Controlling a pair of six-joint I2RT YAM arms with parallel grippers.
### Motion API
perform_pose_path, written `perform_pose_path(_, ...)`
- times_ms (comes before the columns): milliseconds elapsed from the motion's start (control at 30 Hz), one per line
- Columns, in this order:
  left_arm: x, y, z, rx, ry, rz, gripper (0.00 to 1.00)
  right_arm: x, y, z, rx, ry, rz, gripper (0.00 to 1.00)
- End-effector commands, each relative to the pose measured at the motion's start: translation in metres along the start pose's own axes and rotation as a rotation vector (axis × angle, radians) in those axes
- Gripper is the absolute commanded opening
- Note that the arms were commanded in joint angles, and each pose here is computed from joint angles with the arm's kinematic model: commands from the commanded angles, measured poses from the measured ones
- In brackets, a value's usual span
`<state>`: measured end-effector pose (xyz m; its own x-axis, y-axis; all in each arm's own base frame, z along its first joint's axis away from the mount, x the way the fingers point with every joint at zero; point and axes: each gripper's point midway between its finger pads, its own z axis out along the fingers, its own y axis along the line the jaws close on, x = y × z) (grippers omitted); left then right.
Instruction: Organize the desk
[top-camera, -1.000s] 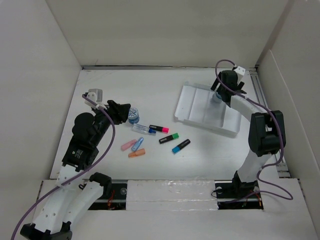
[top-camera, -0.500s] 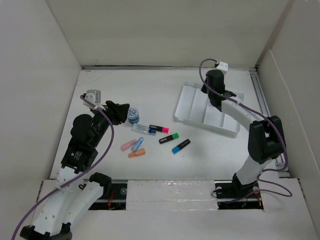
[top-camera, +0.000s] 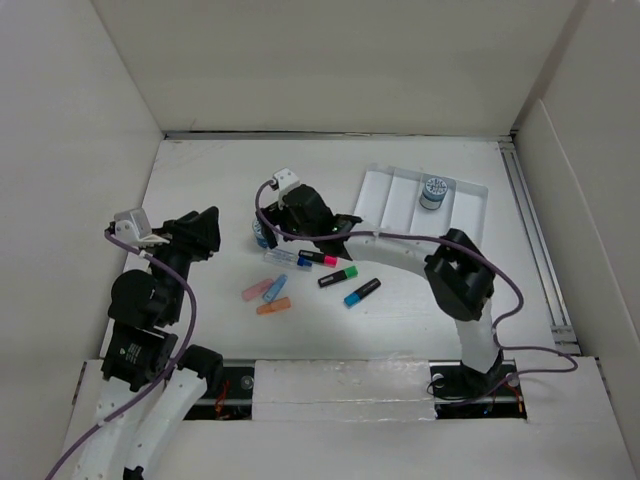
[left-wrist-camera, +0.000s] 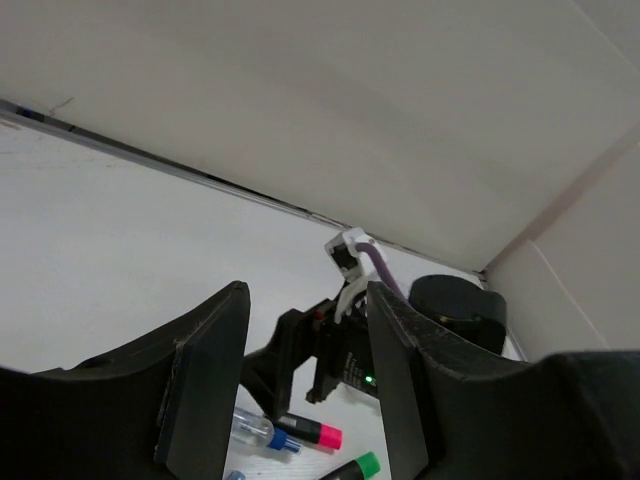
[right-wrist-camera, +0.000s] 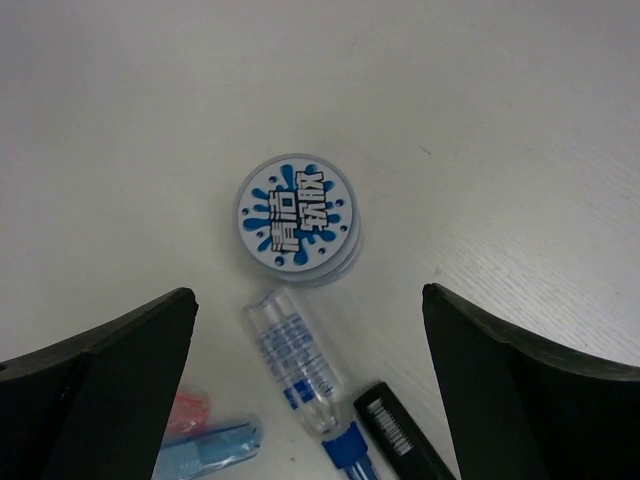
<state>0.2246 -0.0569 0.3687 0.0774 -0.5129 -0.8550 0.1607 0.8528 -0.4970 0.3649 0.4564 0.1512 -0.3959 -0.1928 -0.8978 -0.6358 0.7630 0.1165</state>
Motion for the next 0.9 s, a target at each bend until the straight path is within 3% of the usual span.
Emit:
perform_pose_path(0,-0.004,0.001,0.004,-0.015,-0.012,-0.007,0.46,-0.002,0.000,0.019,0.017,0.033,-0.053,1.00)
perform_pose_path(400,-0.008,-0.004,0.000,0.012,-0.024,-0.007,0.47,0.009,0.004,0.080,0.052,0.099,-0.057,0.96)
perform_pose_path(500,-0.008,-0.004,0.000,0.013,-0.025,-0.006,0.47,0.022,0.011,0.086,0.036,0.121,-0.054,0.85)
perform_pose_path(533,-0.008,-0.004,0.001,0.012,-0.023,-0.003,0.47,0.025,0.010,0.086,0.044,0.121,-0.048,0.66)
perform_pose_path(567,-0.007,-0.004,0.000,0.015,-0.019,-0.003,0.47,0.020,0.009,0.084,0.049,0.105,-0.040,0.58)
perform_pose_path(633,-0.007,-0.005,0.000,0.024,-0.023,-0.005,0.47,0.005,0.006,0.079,0.075,0.046,-0.002,0.46)
perform_pose_path(700,-0.006,-0.006,0.002,0.025,-0.019,-0.004,0.47,-0.057,0.005,0.058,0.080,-0.129,0.078,0.44)
perform_pose_path(767,-0.002,-0.006,0.004,0.026,-0.001,0.000,0.47,-0.102,-0.025,0.040,0.119,-0.248,0.164,0.42)
perform_pose_path(800,0.001,-0.006,0.005,0.027,0.011,0.002,0.47,-0.148,-0.029,0.013,0.089,-0.356,0.239,0.42)
perform_pose_path(867,0.002,-0.006,0.006,0.025,0.015,0.007,0.47,-0.169,-0.060,-0.007,0.065,-0.410,0.293,0.42)
